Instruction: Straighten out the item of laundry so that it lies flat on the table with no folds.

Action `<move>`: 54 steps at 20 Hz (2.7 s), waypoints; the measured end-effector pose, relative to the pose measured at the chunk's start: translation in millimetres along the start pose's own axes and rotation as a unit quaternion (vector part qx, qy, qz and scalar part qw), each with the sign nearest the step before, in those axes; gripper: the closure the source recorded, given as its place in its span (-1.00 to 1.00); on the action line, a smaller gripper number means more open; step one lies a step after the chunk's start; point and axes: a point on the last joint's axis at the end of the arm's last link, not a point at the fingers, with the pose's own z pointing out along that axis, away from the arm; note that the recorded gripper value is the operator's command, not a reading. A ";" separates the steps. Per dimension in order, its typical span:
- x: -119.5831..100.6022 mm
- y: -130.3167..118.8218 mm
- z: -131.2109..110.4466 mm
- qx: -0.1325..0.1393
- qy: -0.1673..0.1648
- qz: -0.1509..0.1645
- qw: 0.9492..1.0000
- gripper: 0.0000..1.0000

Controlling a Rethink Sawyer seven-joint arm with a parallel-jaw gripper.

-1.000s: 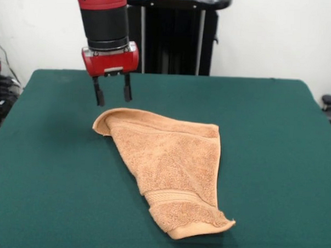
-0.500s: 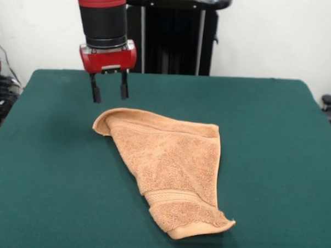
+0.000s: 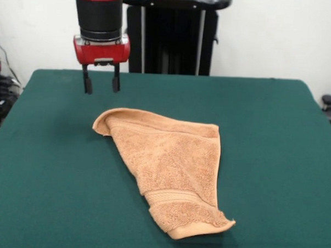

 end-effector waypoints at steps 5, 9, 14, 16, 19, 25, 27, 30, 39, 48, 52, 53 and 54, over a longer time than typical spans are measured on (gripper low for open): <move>9.9 -5.3 0.5 0.006 0.011 0.009 1.000 -1.00; 14.1 -7.5 1.6 0.008 0.015 0.012 1.000 -1.00; 19.1 -3.3 11.4 0.002 0.017 0.007 1.000 -1.00; 23.3 0.4 19.0 -0.002 0.019 0.000 1.000 -1.00; 32.0 7.7 31.5 -0.010 0.025 -0.015 1.000 -1.00; 41.7 15.4 42.6 -0.011 0.032 -0.042 0.999 -1.00; 43.2 17.5 44.7 -0.010 0.032 -0.053 0.998 -1.00; 40.6 17.0 45.8 -0.007 0.022 -0.073 0.997 -1.00; 12.8 14.2 40.8 -0.017 -0.033 -0.127 0.991 -1.00; -15.8 29.1 32.1 -0.024 -0.065 -0.174 0.982 -1.00; -25.0 35.6 29.3 -0.027 -0.075 -0.187 0.979 -1.00; -25.6 36.0 29.1 -0.027 -0.076 -0.188 0.979 -1.00; -27.7 37.6 28.5 -0.027 -0.078 -0.193 0.978 -1.00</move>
